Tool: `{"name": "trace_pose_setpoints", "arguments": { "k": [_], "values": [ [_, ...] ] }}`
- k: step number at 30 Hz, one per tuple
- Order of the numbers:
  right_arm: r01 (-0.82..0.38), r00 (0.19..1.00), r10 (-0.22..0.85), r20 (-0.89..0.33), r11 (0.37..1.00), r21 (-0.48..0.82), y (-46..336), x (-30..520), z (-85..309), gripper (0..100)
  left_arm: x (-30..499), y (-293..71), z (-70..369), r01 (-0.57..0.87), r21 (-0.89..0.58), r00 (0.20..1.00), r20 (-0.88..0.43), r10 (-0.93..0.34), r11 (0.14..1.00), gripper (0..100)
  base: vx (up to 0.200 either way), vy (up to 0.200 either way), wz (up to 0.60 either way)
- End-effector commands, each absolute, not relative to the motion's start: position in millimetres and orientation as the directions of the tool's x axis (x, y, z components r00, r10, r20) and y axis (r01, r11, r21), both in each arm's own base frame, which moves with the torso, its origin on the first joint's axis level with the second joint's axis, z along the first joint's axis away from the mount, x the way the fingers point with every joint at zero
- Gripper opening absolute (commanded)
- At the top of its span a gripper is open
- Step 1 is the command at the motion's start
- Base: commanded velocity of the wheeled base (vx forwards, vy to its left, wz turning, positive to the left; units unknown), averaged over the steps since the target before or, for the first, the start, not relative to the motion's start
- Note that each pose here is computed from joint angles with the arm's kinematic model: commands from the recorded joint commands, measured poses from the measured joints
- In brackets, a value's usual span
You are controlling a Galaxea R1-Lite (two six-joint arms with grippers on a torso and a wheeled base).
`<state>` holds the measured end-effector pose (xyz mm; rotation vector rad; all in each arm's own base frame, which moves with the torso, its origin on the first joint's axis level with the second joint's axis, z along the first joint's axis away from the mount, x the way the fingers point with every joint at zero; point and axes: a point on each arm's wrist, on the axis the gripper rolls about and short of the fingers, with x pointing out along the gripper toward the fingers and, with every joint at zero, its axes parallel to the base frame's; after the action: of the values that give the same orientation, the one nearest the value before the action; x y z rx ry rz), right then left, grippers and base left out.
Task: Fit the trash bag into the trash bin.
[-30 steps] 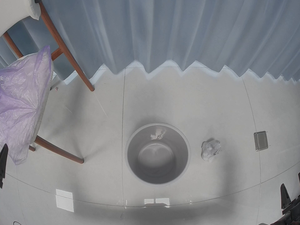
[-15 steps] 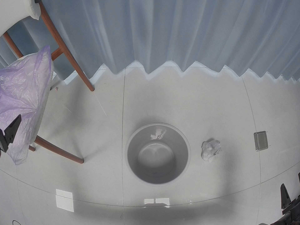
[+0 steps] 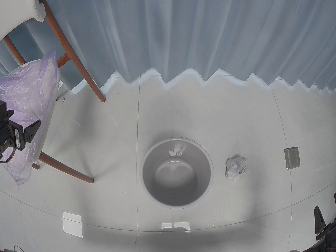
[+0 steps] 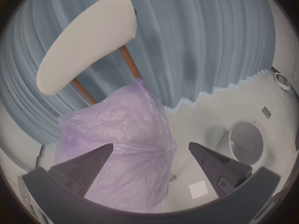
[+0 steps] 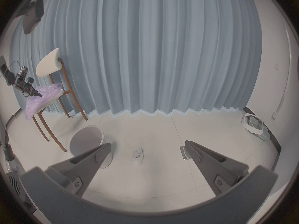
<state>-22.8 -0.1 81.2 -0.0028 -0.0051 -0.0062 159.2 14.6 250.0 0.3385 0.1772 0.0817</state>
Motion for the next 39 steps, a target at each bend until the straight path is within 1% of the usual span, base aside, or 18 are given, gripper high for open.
{"name": "trace_pose_setpoints", "arguments": {
  "k": [1, 5, 8, 9, 11, 12, 13, 21, 28, 35, 36, 39],
  "values": [
    [0.008, 1.0, -0.008, 0.003, 1.0, -0.003, -0.1, -22.7, 76.0, 100, 178.1, 13.3, 240.0, -0.014, 0.353, 0.97, -0.223, 0.099, 0.936, 100, 0.0, 0.0, 0.0],
    [0.003, 1.0, -0.003, 0.003, 1.0, -0.003, -0.1, -22.7, 76.0, 100, 186.8, 9.6, 233.9, 0.018, 0.354, 0.964, -0.255, 0.078, 0.935, 100, 0.0, 0.0, 0.0],
    [0.003, 1.0, -0.003, 0.003, 1.0, -0.003, -0.1, -22.7, 76.0, 100, 193.9, 9.1, 233.7, 0.023, 0.364, 0.965, -0.25, 0.074, 0.931, 100, 0.0, 0.0, 0.0],
    [0.003, 1.0, -0.003, 0.003, 1.0, -0.003, -0.1, -22.7, 76.0, 100, 201.4, 10.9, 233.5, 0.023, 0.398, 0.967, -0.243, 0.081, 0.917, 100, 0.0, 0.0, 0.0],
    [0.003, 1.0, -0.003, 0.003, 1.0, -0.003, -0.1, -22.7, 76.0, 100, 201.4, 10.9, 233.5, 0.023, 0.398, 0.967, -0.243, 0.081, 0.917, 100, 0.0, 0.0, 0.0],
    [0.003, 1.0, -0.003, 0.003, 1.0, -0.003, -0.1, -22.7, 76.0, 100, 211.9, 17.3, 232.3, 0.016, 0.464, 0.965, -0.24, 0.108, 0.885, 100, 0.0, 0.0, 0.0],
    [0.003, 1.0, -0.003, 0.003, 1.0, -0.003, -0.1, -22.7, 76.0, 100, 216.9, 19.7, 233.0, 0.012, 0.478, 0.964, -0.238, 0.117, 0.879, 100, 0.0, 0.0, 0.0],
    [0.003, 1.0, -0.003, 0.003, 1.0, -0.005, -0.1, -22.7, 76.0, 100, 241.3, 23.0, 238.6, 0.007, 0.486, 0.965, -0.232, 0.121, 0.874, 100, 0.0, 0.0, 0.0],
    [0.003, 1.0, -0.003, 0.003, 1.0, -0.005, -0.1, -22.7, 76.0, 100, 258.6, 25.1, 232.5, 0.013, 0.486, 0.959, -0.255, 0.127, 0.874, 100, 0.0, 0.0, 0.0],
    [0.003, 1.0, -0.003, 0.003, 1.0, -0.005, -0.1, -22.7, 76.0, 100, 264.9, 29.3, 230.4, -0.03, 0.493, 0.956, -0.241, 0.169, 0.87, 100, 0.0, 0.0, 0.0],
    [0.002, 1.0, -0.002, 0.003, 1.0, -0.005, 0.0, -22.7, 76.0, 100, 264.7, 30.5, 230.0, -0.034, 0.493, 0.954, -0.242, 0.175, 0.869, 0, 0.0, 0.0, 0.0],
    [0.003, 1.0, -0.003, 0.005, 1.0, -0.005, -0.1, -22.8, 76.0, 100, 262.9, 30.4, 229.9, -0.038, 0.488, 0.954, -0.242, 0.177, 0.872, 0, 0.0, 0.0, 0.0]
  ]
}}
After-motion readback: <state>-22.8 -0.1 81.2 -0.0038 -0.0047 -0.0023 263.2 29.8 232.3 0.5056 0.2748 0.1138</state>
